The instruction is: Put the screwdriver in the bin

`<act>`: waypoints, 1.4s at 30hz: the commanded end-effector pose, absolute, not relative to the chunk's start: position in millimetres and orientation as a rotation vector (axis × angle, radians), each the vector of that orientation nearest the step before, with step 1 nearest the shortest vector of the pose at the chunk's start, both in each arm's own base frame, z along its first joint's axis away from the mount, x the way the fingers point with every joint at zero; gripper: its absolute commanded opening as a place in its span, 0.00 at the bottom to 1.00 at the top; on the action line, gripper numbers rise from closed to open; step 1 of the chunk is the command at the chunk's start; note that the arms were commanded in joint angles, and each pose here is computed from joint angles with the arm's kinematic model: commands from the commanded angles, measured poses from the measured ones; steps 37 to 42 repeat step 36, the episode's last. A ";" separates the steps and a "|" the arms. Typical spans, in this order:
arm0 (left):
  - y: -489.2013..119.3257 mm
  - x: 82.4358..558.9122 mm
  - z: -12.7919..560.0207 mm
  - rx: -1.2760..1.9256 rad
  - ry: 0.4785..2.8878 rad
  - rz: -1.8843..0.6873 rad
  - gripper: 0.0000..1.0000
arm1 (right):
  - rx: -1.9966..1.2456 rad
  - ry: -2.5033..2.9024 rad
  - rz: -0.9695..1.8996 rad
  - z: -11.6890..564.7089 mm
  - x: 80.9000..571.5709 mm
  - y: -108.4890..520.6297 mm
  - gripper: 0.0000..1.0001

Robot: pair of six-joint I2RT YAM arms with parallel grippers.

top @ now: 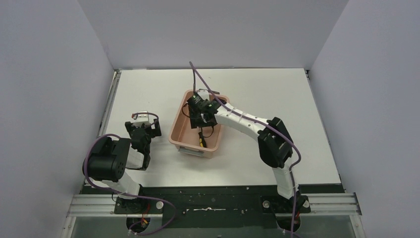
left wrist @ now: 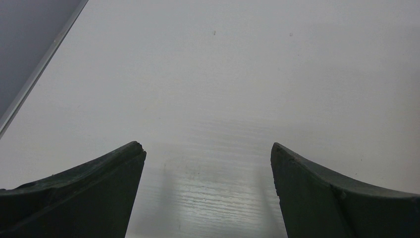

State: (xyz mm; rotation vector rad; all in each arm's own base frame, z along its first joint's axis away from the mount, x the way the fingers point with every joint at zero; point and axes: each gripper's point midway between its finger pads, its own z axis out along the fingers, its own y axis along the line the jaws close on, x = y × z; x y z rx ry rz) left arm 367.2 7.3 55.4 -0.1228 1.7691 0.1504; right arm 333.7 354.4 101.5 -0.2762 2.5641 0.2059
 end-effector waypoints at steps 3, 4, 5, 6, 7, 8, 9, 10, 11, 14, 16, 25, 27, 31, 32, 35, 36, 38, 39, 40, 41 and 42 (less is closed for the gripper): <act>6.4 378.0 74.4 -0.136 1.704 0.127 0.97 | -0.270 2.126 0.379 277.2 355.9 335.6 0.98; 6.3 378.0 74.6 -0.136 1.703 0.127 0.97 | -0.267 2.097 0.359 282.9 357.7 322.7 1.00; 6.4 378.0 74.5 -0.137 1.703 0.127 0.97 | -0.246 2.064 0.346 292.3 360.9 306.9 1.00; 6.6 378.0 74.3 -0.137 1.704 0.127 0.97 | -0.227 2.030 0.326 298.9 366.5 288.7 1.00; 6.1 378.0 74.5 -0.136 1.704 0.126 0.97 | -0.205 2.000 0.298 301.6 369.9 267.9 1.00; 6.4 378.0 74.4 -0.136 1.704 0.127 0.97 | -0.162 1.965 0.260 303.6 375.0 242.9 1.00; 6.3 378.0 74.7 -0.136 1.703 0.127 0.97 | -0.129 1.926 0.215 304.1 378.4 218.9 1.00; 6.3 378.0 74.3 -0.137 1.704 0.127 0.97 | -0.085 1.890 0.155 301.7 381.5 190.2 1.00; 6.8 378.1 74.4 -0.137 1.704 0.129 0.97 | -0.047 1.856 0.113 299.9 382.6 166.4 1.00; 6.5 378.0 74.2 -0.136 1.705 0.128 0.97 | 0.060 1.768 0.041 287.8 376.2 101.8 1.00; 6.5 378.0 74.5 -0.137 1.704 0.128 0.97 | 0.129 1.732 -0.007 267.9 370.7 66.2 1.00; 6.5 378.3 74.3 -0.137 1.705 0.127 0.97 | 0.238 1.712 -0.155 151.0 328.8 -4.0 1.00; 6.4 378.4 74.3 -0.136 1.705 0.127 0.97 | 0.241 1.708 -0.154 136.8 322.8 -5.4 1.00; 6.0 378.2 73.8 -0.135 1.706 0.126 0.97 | 0.213 1.706 -0.171 124.0 314.9 -7.5 1.00; 6.2 378.2 73.5 -0.135 1.707 0.127 0.97 | 0.218 1.696 -0.171 123.1 312.9 -8.5 1.00; 5.7 379.0 73.8 -0.133 1.708 0.125 0.97 | 0.218 1.672 -0.169 120.7 307.9 -9.8 1.00; 5.8 378.5 74.1 -0.134 1.706 0.125 0.97 | 0.220 1.670 -0.169 119.5 306.6 -10.4 1.00; 5.8 378.5 74.1 -0.134 1.706 0.125 0.97 | 0.220 1.670 -0.169 119.5 306.6 -10.4 1.00; 5.8 378.5 74.1 -0.134 1.706 0.125 0.97 | 0.220 1.670 -0.169 119.5 306.6 -10.4 1.00; 5.8 378.5 74.1 -0.134 1.706 0.125 0.97 | 0.220 1.670 -0.169 119.5 306.6 -10.4 1.00; 5.8 378.5 74.1 -0.134 1.706 0.125 0.97 | 0.220 1.670 -0.169 119.5 306.6 -10.4 1.00; 5.8 378.5 74.1 -0.134 1.706 0.125 0.97 | 0.220 1.670 -0.169 119.5 306.6 -10.4 1.00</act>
